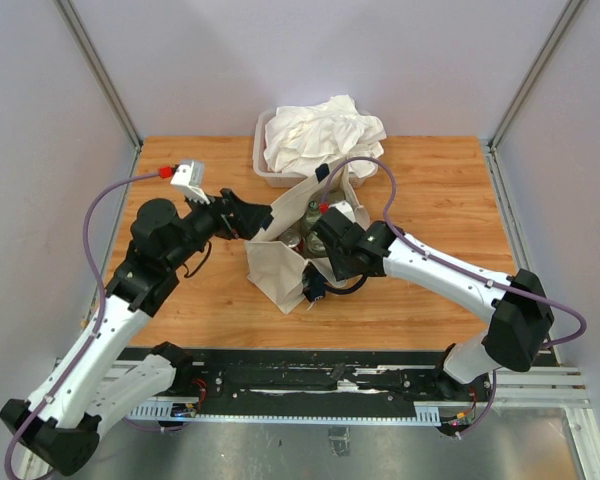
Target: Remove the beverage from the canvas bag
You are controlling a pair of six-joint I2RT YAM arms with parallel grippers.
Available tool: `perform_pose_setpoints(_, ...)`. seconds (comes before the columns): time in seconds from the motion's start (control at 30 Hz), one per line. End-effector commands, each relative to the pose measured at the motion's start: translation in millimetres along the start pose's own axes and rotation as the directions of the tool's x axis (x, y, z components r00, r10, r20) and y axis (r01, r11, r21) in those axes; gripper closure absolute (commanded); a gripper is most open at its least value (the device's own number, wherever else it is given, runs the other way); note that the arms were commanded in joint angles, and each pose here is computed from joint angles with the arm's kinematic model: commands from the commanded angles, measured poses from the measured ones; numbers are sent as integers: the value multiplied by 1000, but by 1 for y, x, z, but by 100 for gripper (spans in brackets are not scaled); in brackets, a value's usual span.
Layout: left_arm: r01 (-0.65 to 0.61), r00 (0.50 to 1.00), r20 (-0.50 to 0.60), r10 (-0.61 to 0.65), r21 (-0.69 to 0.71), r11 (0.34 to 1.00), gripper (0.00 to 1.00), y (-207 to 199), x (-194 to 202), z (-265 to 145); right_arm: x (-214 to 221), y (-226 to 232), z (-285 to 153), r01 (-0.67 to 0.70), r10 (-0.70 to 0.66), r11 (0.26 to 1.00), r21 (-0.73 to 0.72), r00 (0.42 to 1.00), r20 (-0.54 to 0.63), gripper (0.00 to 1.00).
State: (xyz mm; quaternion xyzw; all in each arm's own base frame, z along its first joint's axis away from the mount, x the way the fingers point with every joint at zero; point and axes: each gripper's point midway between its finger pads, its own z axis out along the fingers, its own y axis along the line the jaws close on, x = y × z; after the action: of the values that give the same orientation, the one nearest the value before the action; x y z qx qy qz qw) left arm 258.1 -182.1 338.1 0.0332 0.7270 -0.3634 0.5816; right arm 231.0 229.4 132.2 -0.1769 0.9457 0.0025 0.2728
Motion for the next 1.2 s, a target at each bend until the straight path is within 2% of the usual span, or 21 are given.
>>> perform_pose_setpoints(0.0, 60, 997, -53, -63, -60, 996, 3, 3, 28, -22, 7, 10, -8, 27, -28, 999, -31, 1000, -9, 62)
perform_pose_setpoints(0.2, 80, 987, -135, -82, -22, 997, 3, -26, 69, -33, 6, 16, -13, 38, -37, 999, -38, 999, 15, 62)
perform_pose_setpoints(0.4, 28, 979, -202, -40, -62, 998, 0, -53, 109, -20, 7, 16, -19, 32, -31, 998, -56, 999, 34, 61)
perform_pose_setpoints(0.57, 88, 976, -185, -112, -132, 987, 2, -48, 116, -11, 5, 15, -25, 37, -33, 997, -73, 998, 55, 61)
perform_pose_setpoints(0.73, 107, 967, -196, -162, -264, 959, 6, -28, 132, -6, 3, 17, -29, 40, -32, 994, -102, 996, 86, 60)
perform_pose_setpoints(1.17, 186, 957, -164, -238, -281, 942, 10, -32, 138, 5, 13, 17, -21, 52, -46, 993, -103, 997, 67, 60)
